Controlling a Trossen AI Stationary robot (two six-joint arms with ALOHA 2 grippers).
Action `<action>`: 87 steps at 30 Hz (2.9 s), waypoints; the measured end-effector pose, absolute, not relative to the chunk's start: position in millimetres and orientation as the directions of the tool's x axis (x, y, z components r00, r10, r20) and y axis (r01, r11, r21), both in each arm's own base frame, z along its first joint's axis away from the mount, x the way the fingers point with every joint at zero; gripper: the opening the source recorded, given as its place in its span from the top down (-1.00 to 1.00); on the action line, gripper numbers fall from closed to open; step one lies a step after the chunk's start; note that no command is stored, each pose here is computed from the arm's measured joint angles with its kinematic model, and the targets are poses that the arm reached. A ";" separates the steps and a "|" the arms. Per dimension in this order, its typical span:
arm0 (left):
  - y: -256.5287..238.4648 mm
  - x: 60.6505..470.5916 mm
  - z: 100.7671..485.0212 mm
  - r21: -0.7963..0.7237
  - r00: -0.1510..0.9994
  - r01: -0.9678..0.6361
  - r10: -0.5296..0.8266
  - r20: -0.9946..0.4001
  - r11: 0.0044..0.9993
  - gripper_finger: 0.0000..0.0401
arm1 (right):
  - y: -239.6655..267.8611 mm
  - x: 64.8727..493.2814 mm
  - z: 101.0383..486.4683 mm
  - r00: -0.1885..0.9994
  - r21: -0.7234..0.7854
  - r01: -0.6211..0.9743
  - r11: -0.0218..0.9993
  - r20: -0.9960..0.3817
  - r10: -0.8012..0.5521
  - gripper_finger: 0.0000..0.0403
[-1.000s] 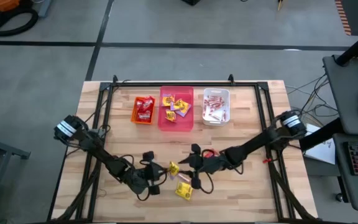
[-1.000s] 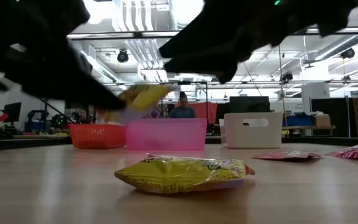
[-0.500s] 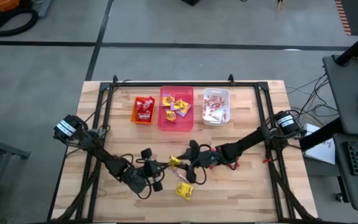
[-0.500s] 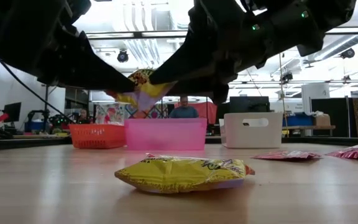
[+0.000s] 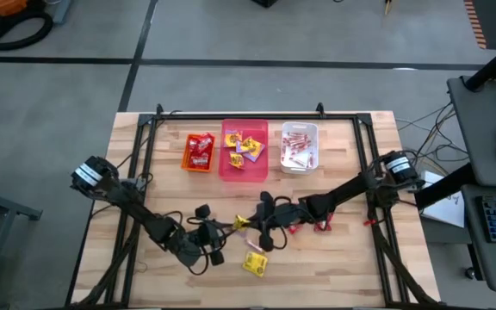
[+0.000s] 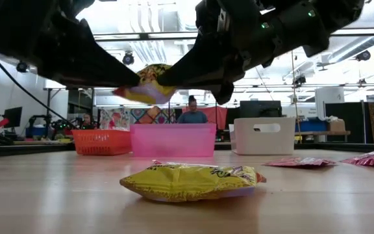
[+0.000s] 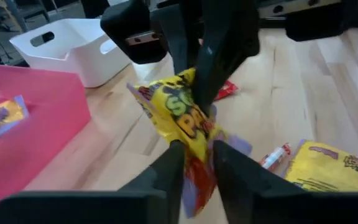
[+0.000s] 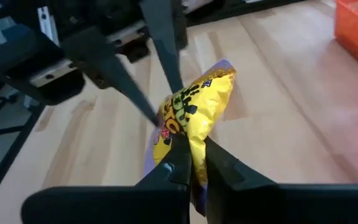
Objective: Organize candy in baskets
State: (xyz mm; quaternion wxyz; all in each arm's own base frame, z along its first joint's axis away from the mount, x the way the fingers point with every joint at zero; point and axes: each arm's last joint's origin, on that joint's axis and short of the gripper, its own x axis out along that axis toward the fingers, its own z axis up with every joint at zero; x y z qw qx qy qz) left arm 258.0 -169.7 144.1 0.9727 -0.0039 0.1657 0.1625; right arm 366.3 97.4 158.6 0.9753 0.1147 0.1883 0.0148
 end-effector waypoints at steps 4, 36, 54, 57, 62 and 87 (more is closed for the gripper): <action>-163.6 249.7 161.0 0.089 0.885 -0.293 0.306 -0.351 0.952 0.48 | 76.7 361.4 177.9 0.919 0.220 0.059 0.974 -0.394 0.033 0.95; -103.1 167.2 227.4 0.098 0.973 -0.035 0.057 -0.224 0.995 0.63 | -200.6 391.7 212.0 0.605 -0.155 0.165 0.974 -0.764 -0.224 0.91; -94.4 159.6 220.2 0.140 0.962 -0.128 0.157 -0.225 0.982 0.63 | -204.8 401.7 256.1 0.465 -0.148 0.349 0.925 -0.830 -0.308 0.33; -94.5 159.7 219.4 0.144 0.960 -0.127 0.158 -0.229 0.981 0.63 | -186.2 400.0 272.1 0.509 -0.044 0.320 0.946 -0.834 -0.211 0.34; -95.8 161.5 216.6 0.150 0.958 -0.126 0.160 -0.239 0.981 0.63 | -141.1 398.4 285.0 0.532 0.156 0.265 0.951 -0.847 -0.009 0.38; -93.1 163.4 215.9 0.257 0.919 -0.278 0.334 -0.208 0.925 0.63 | 102.3 418.7 233.4 0.280 0.338 0.461 0.821 -0.933 0.227 0.35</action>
